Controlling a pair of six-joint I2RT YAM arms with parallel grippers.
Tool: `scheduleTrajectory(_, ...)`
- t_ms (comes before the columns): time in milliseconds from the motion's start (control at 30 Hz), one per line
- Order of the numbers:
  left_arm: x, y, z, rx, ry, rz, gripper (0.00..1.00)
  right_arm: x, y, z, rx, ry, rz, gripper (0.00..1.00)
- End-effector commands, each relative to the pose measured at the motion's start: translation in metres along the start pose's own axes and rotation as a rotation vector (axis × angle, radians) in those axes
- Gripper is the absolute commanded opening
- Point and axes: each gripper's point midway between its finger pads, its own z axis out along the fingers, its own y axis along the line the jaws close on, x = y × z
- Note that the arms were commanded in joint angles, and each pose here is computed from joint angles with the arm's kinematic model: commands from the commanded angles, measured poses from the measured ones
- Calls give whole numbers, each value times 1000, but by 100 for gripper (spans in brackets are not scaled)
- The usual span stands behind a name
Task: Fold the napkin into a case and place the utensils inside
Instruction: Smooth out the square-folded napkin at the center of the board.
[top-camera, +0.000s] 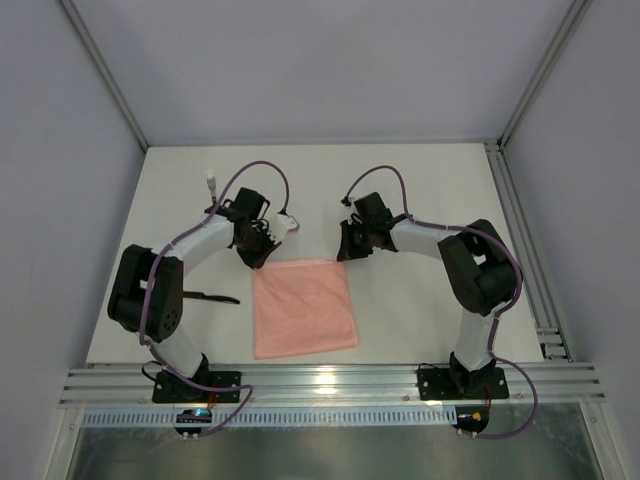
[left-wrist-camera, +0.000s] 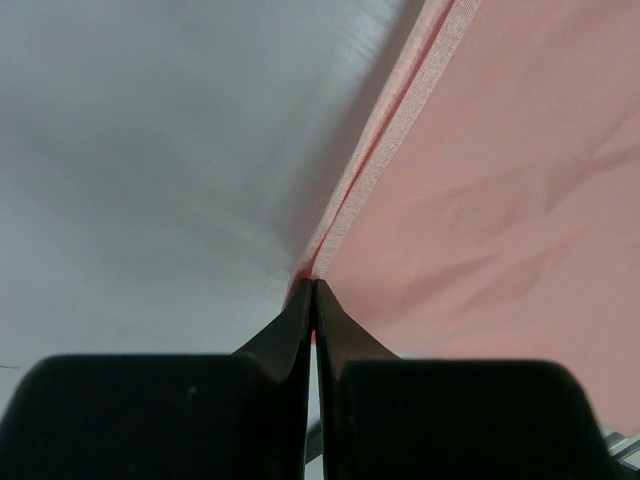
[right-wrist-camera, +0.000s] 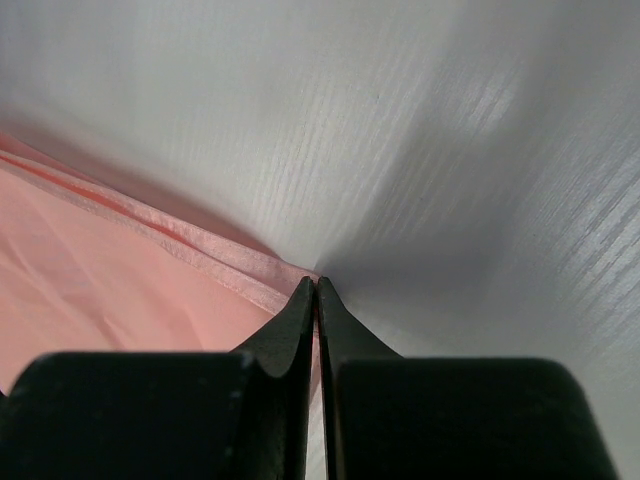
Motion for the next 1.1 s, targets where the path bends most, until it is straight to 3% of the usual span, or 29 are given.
scheduleTrajectory(0, 9, -6, -6, 44, -12, -7, 0, 16, -14, 8, 52, 39, 3, 4)
scheduleTrajectory(533, 13, 19, 18, 23, -17, -80, 0, 6, -5, 0, 23, 35, -37, 4)
scheduleTrajectory(700, 7, 22, 15, 14, -35, -85, 2, -20, 0, -21, 58, -16, -92, 15)
scheduleTrajectory(833, -1, 24, 9, 3, -58, -92, 5, -39, -2, -45, 137, -51, -127, 37)
scheduleTrajectory(1067, -6, 28, 9, -16, -74, -113, 14, -40, 10, -70, 165, -127, -142, 41)
